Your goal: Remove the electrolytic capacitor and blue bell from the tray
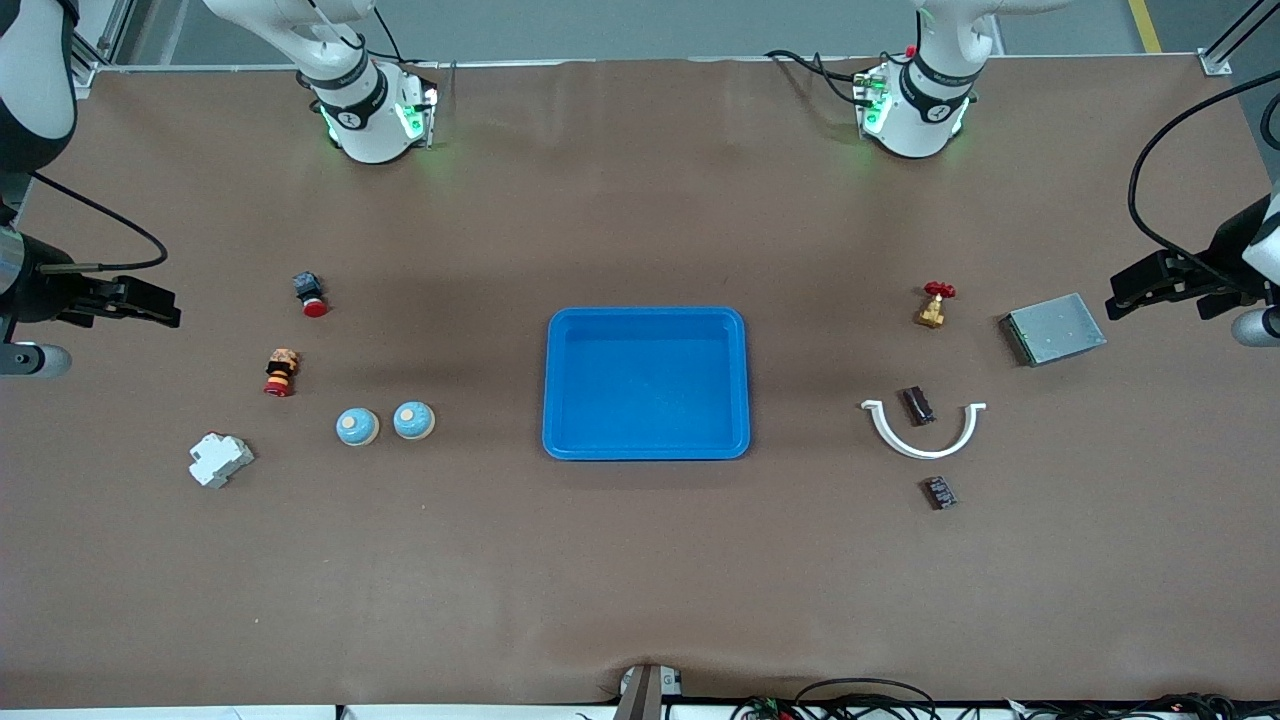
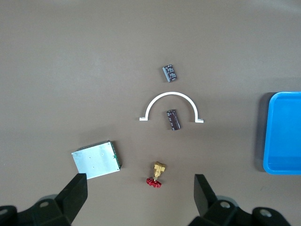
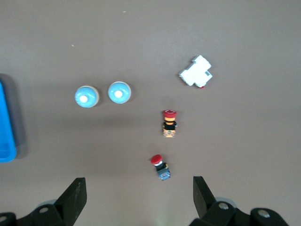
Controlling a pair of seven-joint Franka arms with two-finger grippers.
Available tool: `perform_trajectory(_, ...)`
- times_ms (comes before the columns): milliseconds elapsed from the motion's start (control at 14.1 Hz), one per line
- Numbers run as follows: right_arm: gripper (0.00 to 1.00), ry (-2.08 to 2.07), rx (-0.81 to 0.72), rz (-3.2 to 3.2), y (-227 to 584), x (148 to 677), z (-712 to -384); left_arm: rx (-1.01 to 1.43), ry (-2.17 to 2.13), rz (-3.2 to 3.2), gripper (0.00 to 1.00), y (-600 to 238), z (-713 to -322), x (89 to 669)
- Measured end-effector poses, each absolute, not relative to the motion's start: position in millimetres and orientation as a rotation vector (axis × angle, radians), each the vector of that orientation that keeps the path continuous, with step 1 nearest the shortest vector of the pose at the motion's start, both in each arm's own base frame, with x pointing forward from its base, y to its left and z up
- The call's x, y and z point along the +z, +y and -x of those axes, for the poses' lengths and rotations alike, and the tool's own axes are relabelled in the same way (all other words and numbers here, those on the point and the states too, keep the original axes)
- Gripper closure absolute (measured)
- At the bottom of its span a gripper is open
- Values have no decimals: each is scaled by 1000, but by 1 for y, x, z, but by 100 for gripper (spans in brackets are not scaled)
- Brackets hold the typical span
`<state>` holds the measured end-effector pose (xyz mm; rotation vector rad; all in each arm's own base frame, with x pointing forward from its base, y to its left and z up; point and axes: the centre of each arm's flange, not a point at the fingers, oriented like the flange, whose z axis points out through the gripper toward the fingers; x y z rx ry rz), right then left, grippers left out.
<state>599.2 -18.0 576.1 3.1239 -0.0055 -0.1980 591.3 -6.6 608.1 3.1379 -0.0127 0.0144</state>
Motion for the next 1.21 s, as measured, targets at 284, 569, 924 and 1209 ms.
perform_trajectory(284, 0, -17, -110, -3164, -20, 596, -594, -2, -15, -3138, 0, -8, -593, 602)
perform_trajectory(569, 0, -6, -61, -3165, -17, 587, -597, -16, -15, -3138, 0, -8, -595, 597)
perform_trajectory(924, 0, -1, -62, -3166, -16, 582, -590, -20, -15, -3138, 0, -8, -596, 596)
perform_trajectory(1209, 0, 46, -36, -3167, -5, 592, -585, -20, -15, -3138, 0, -8, -596, 596)
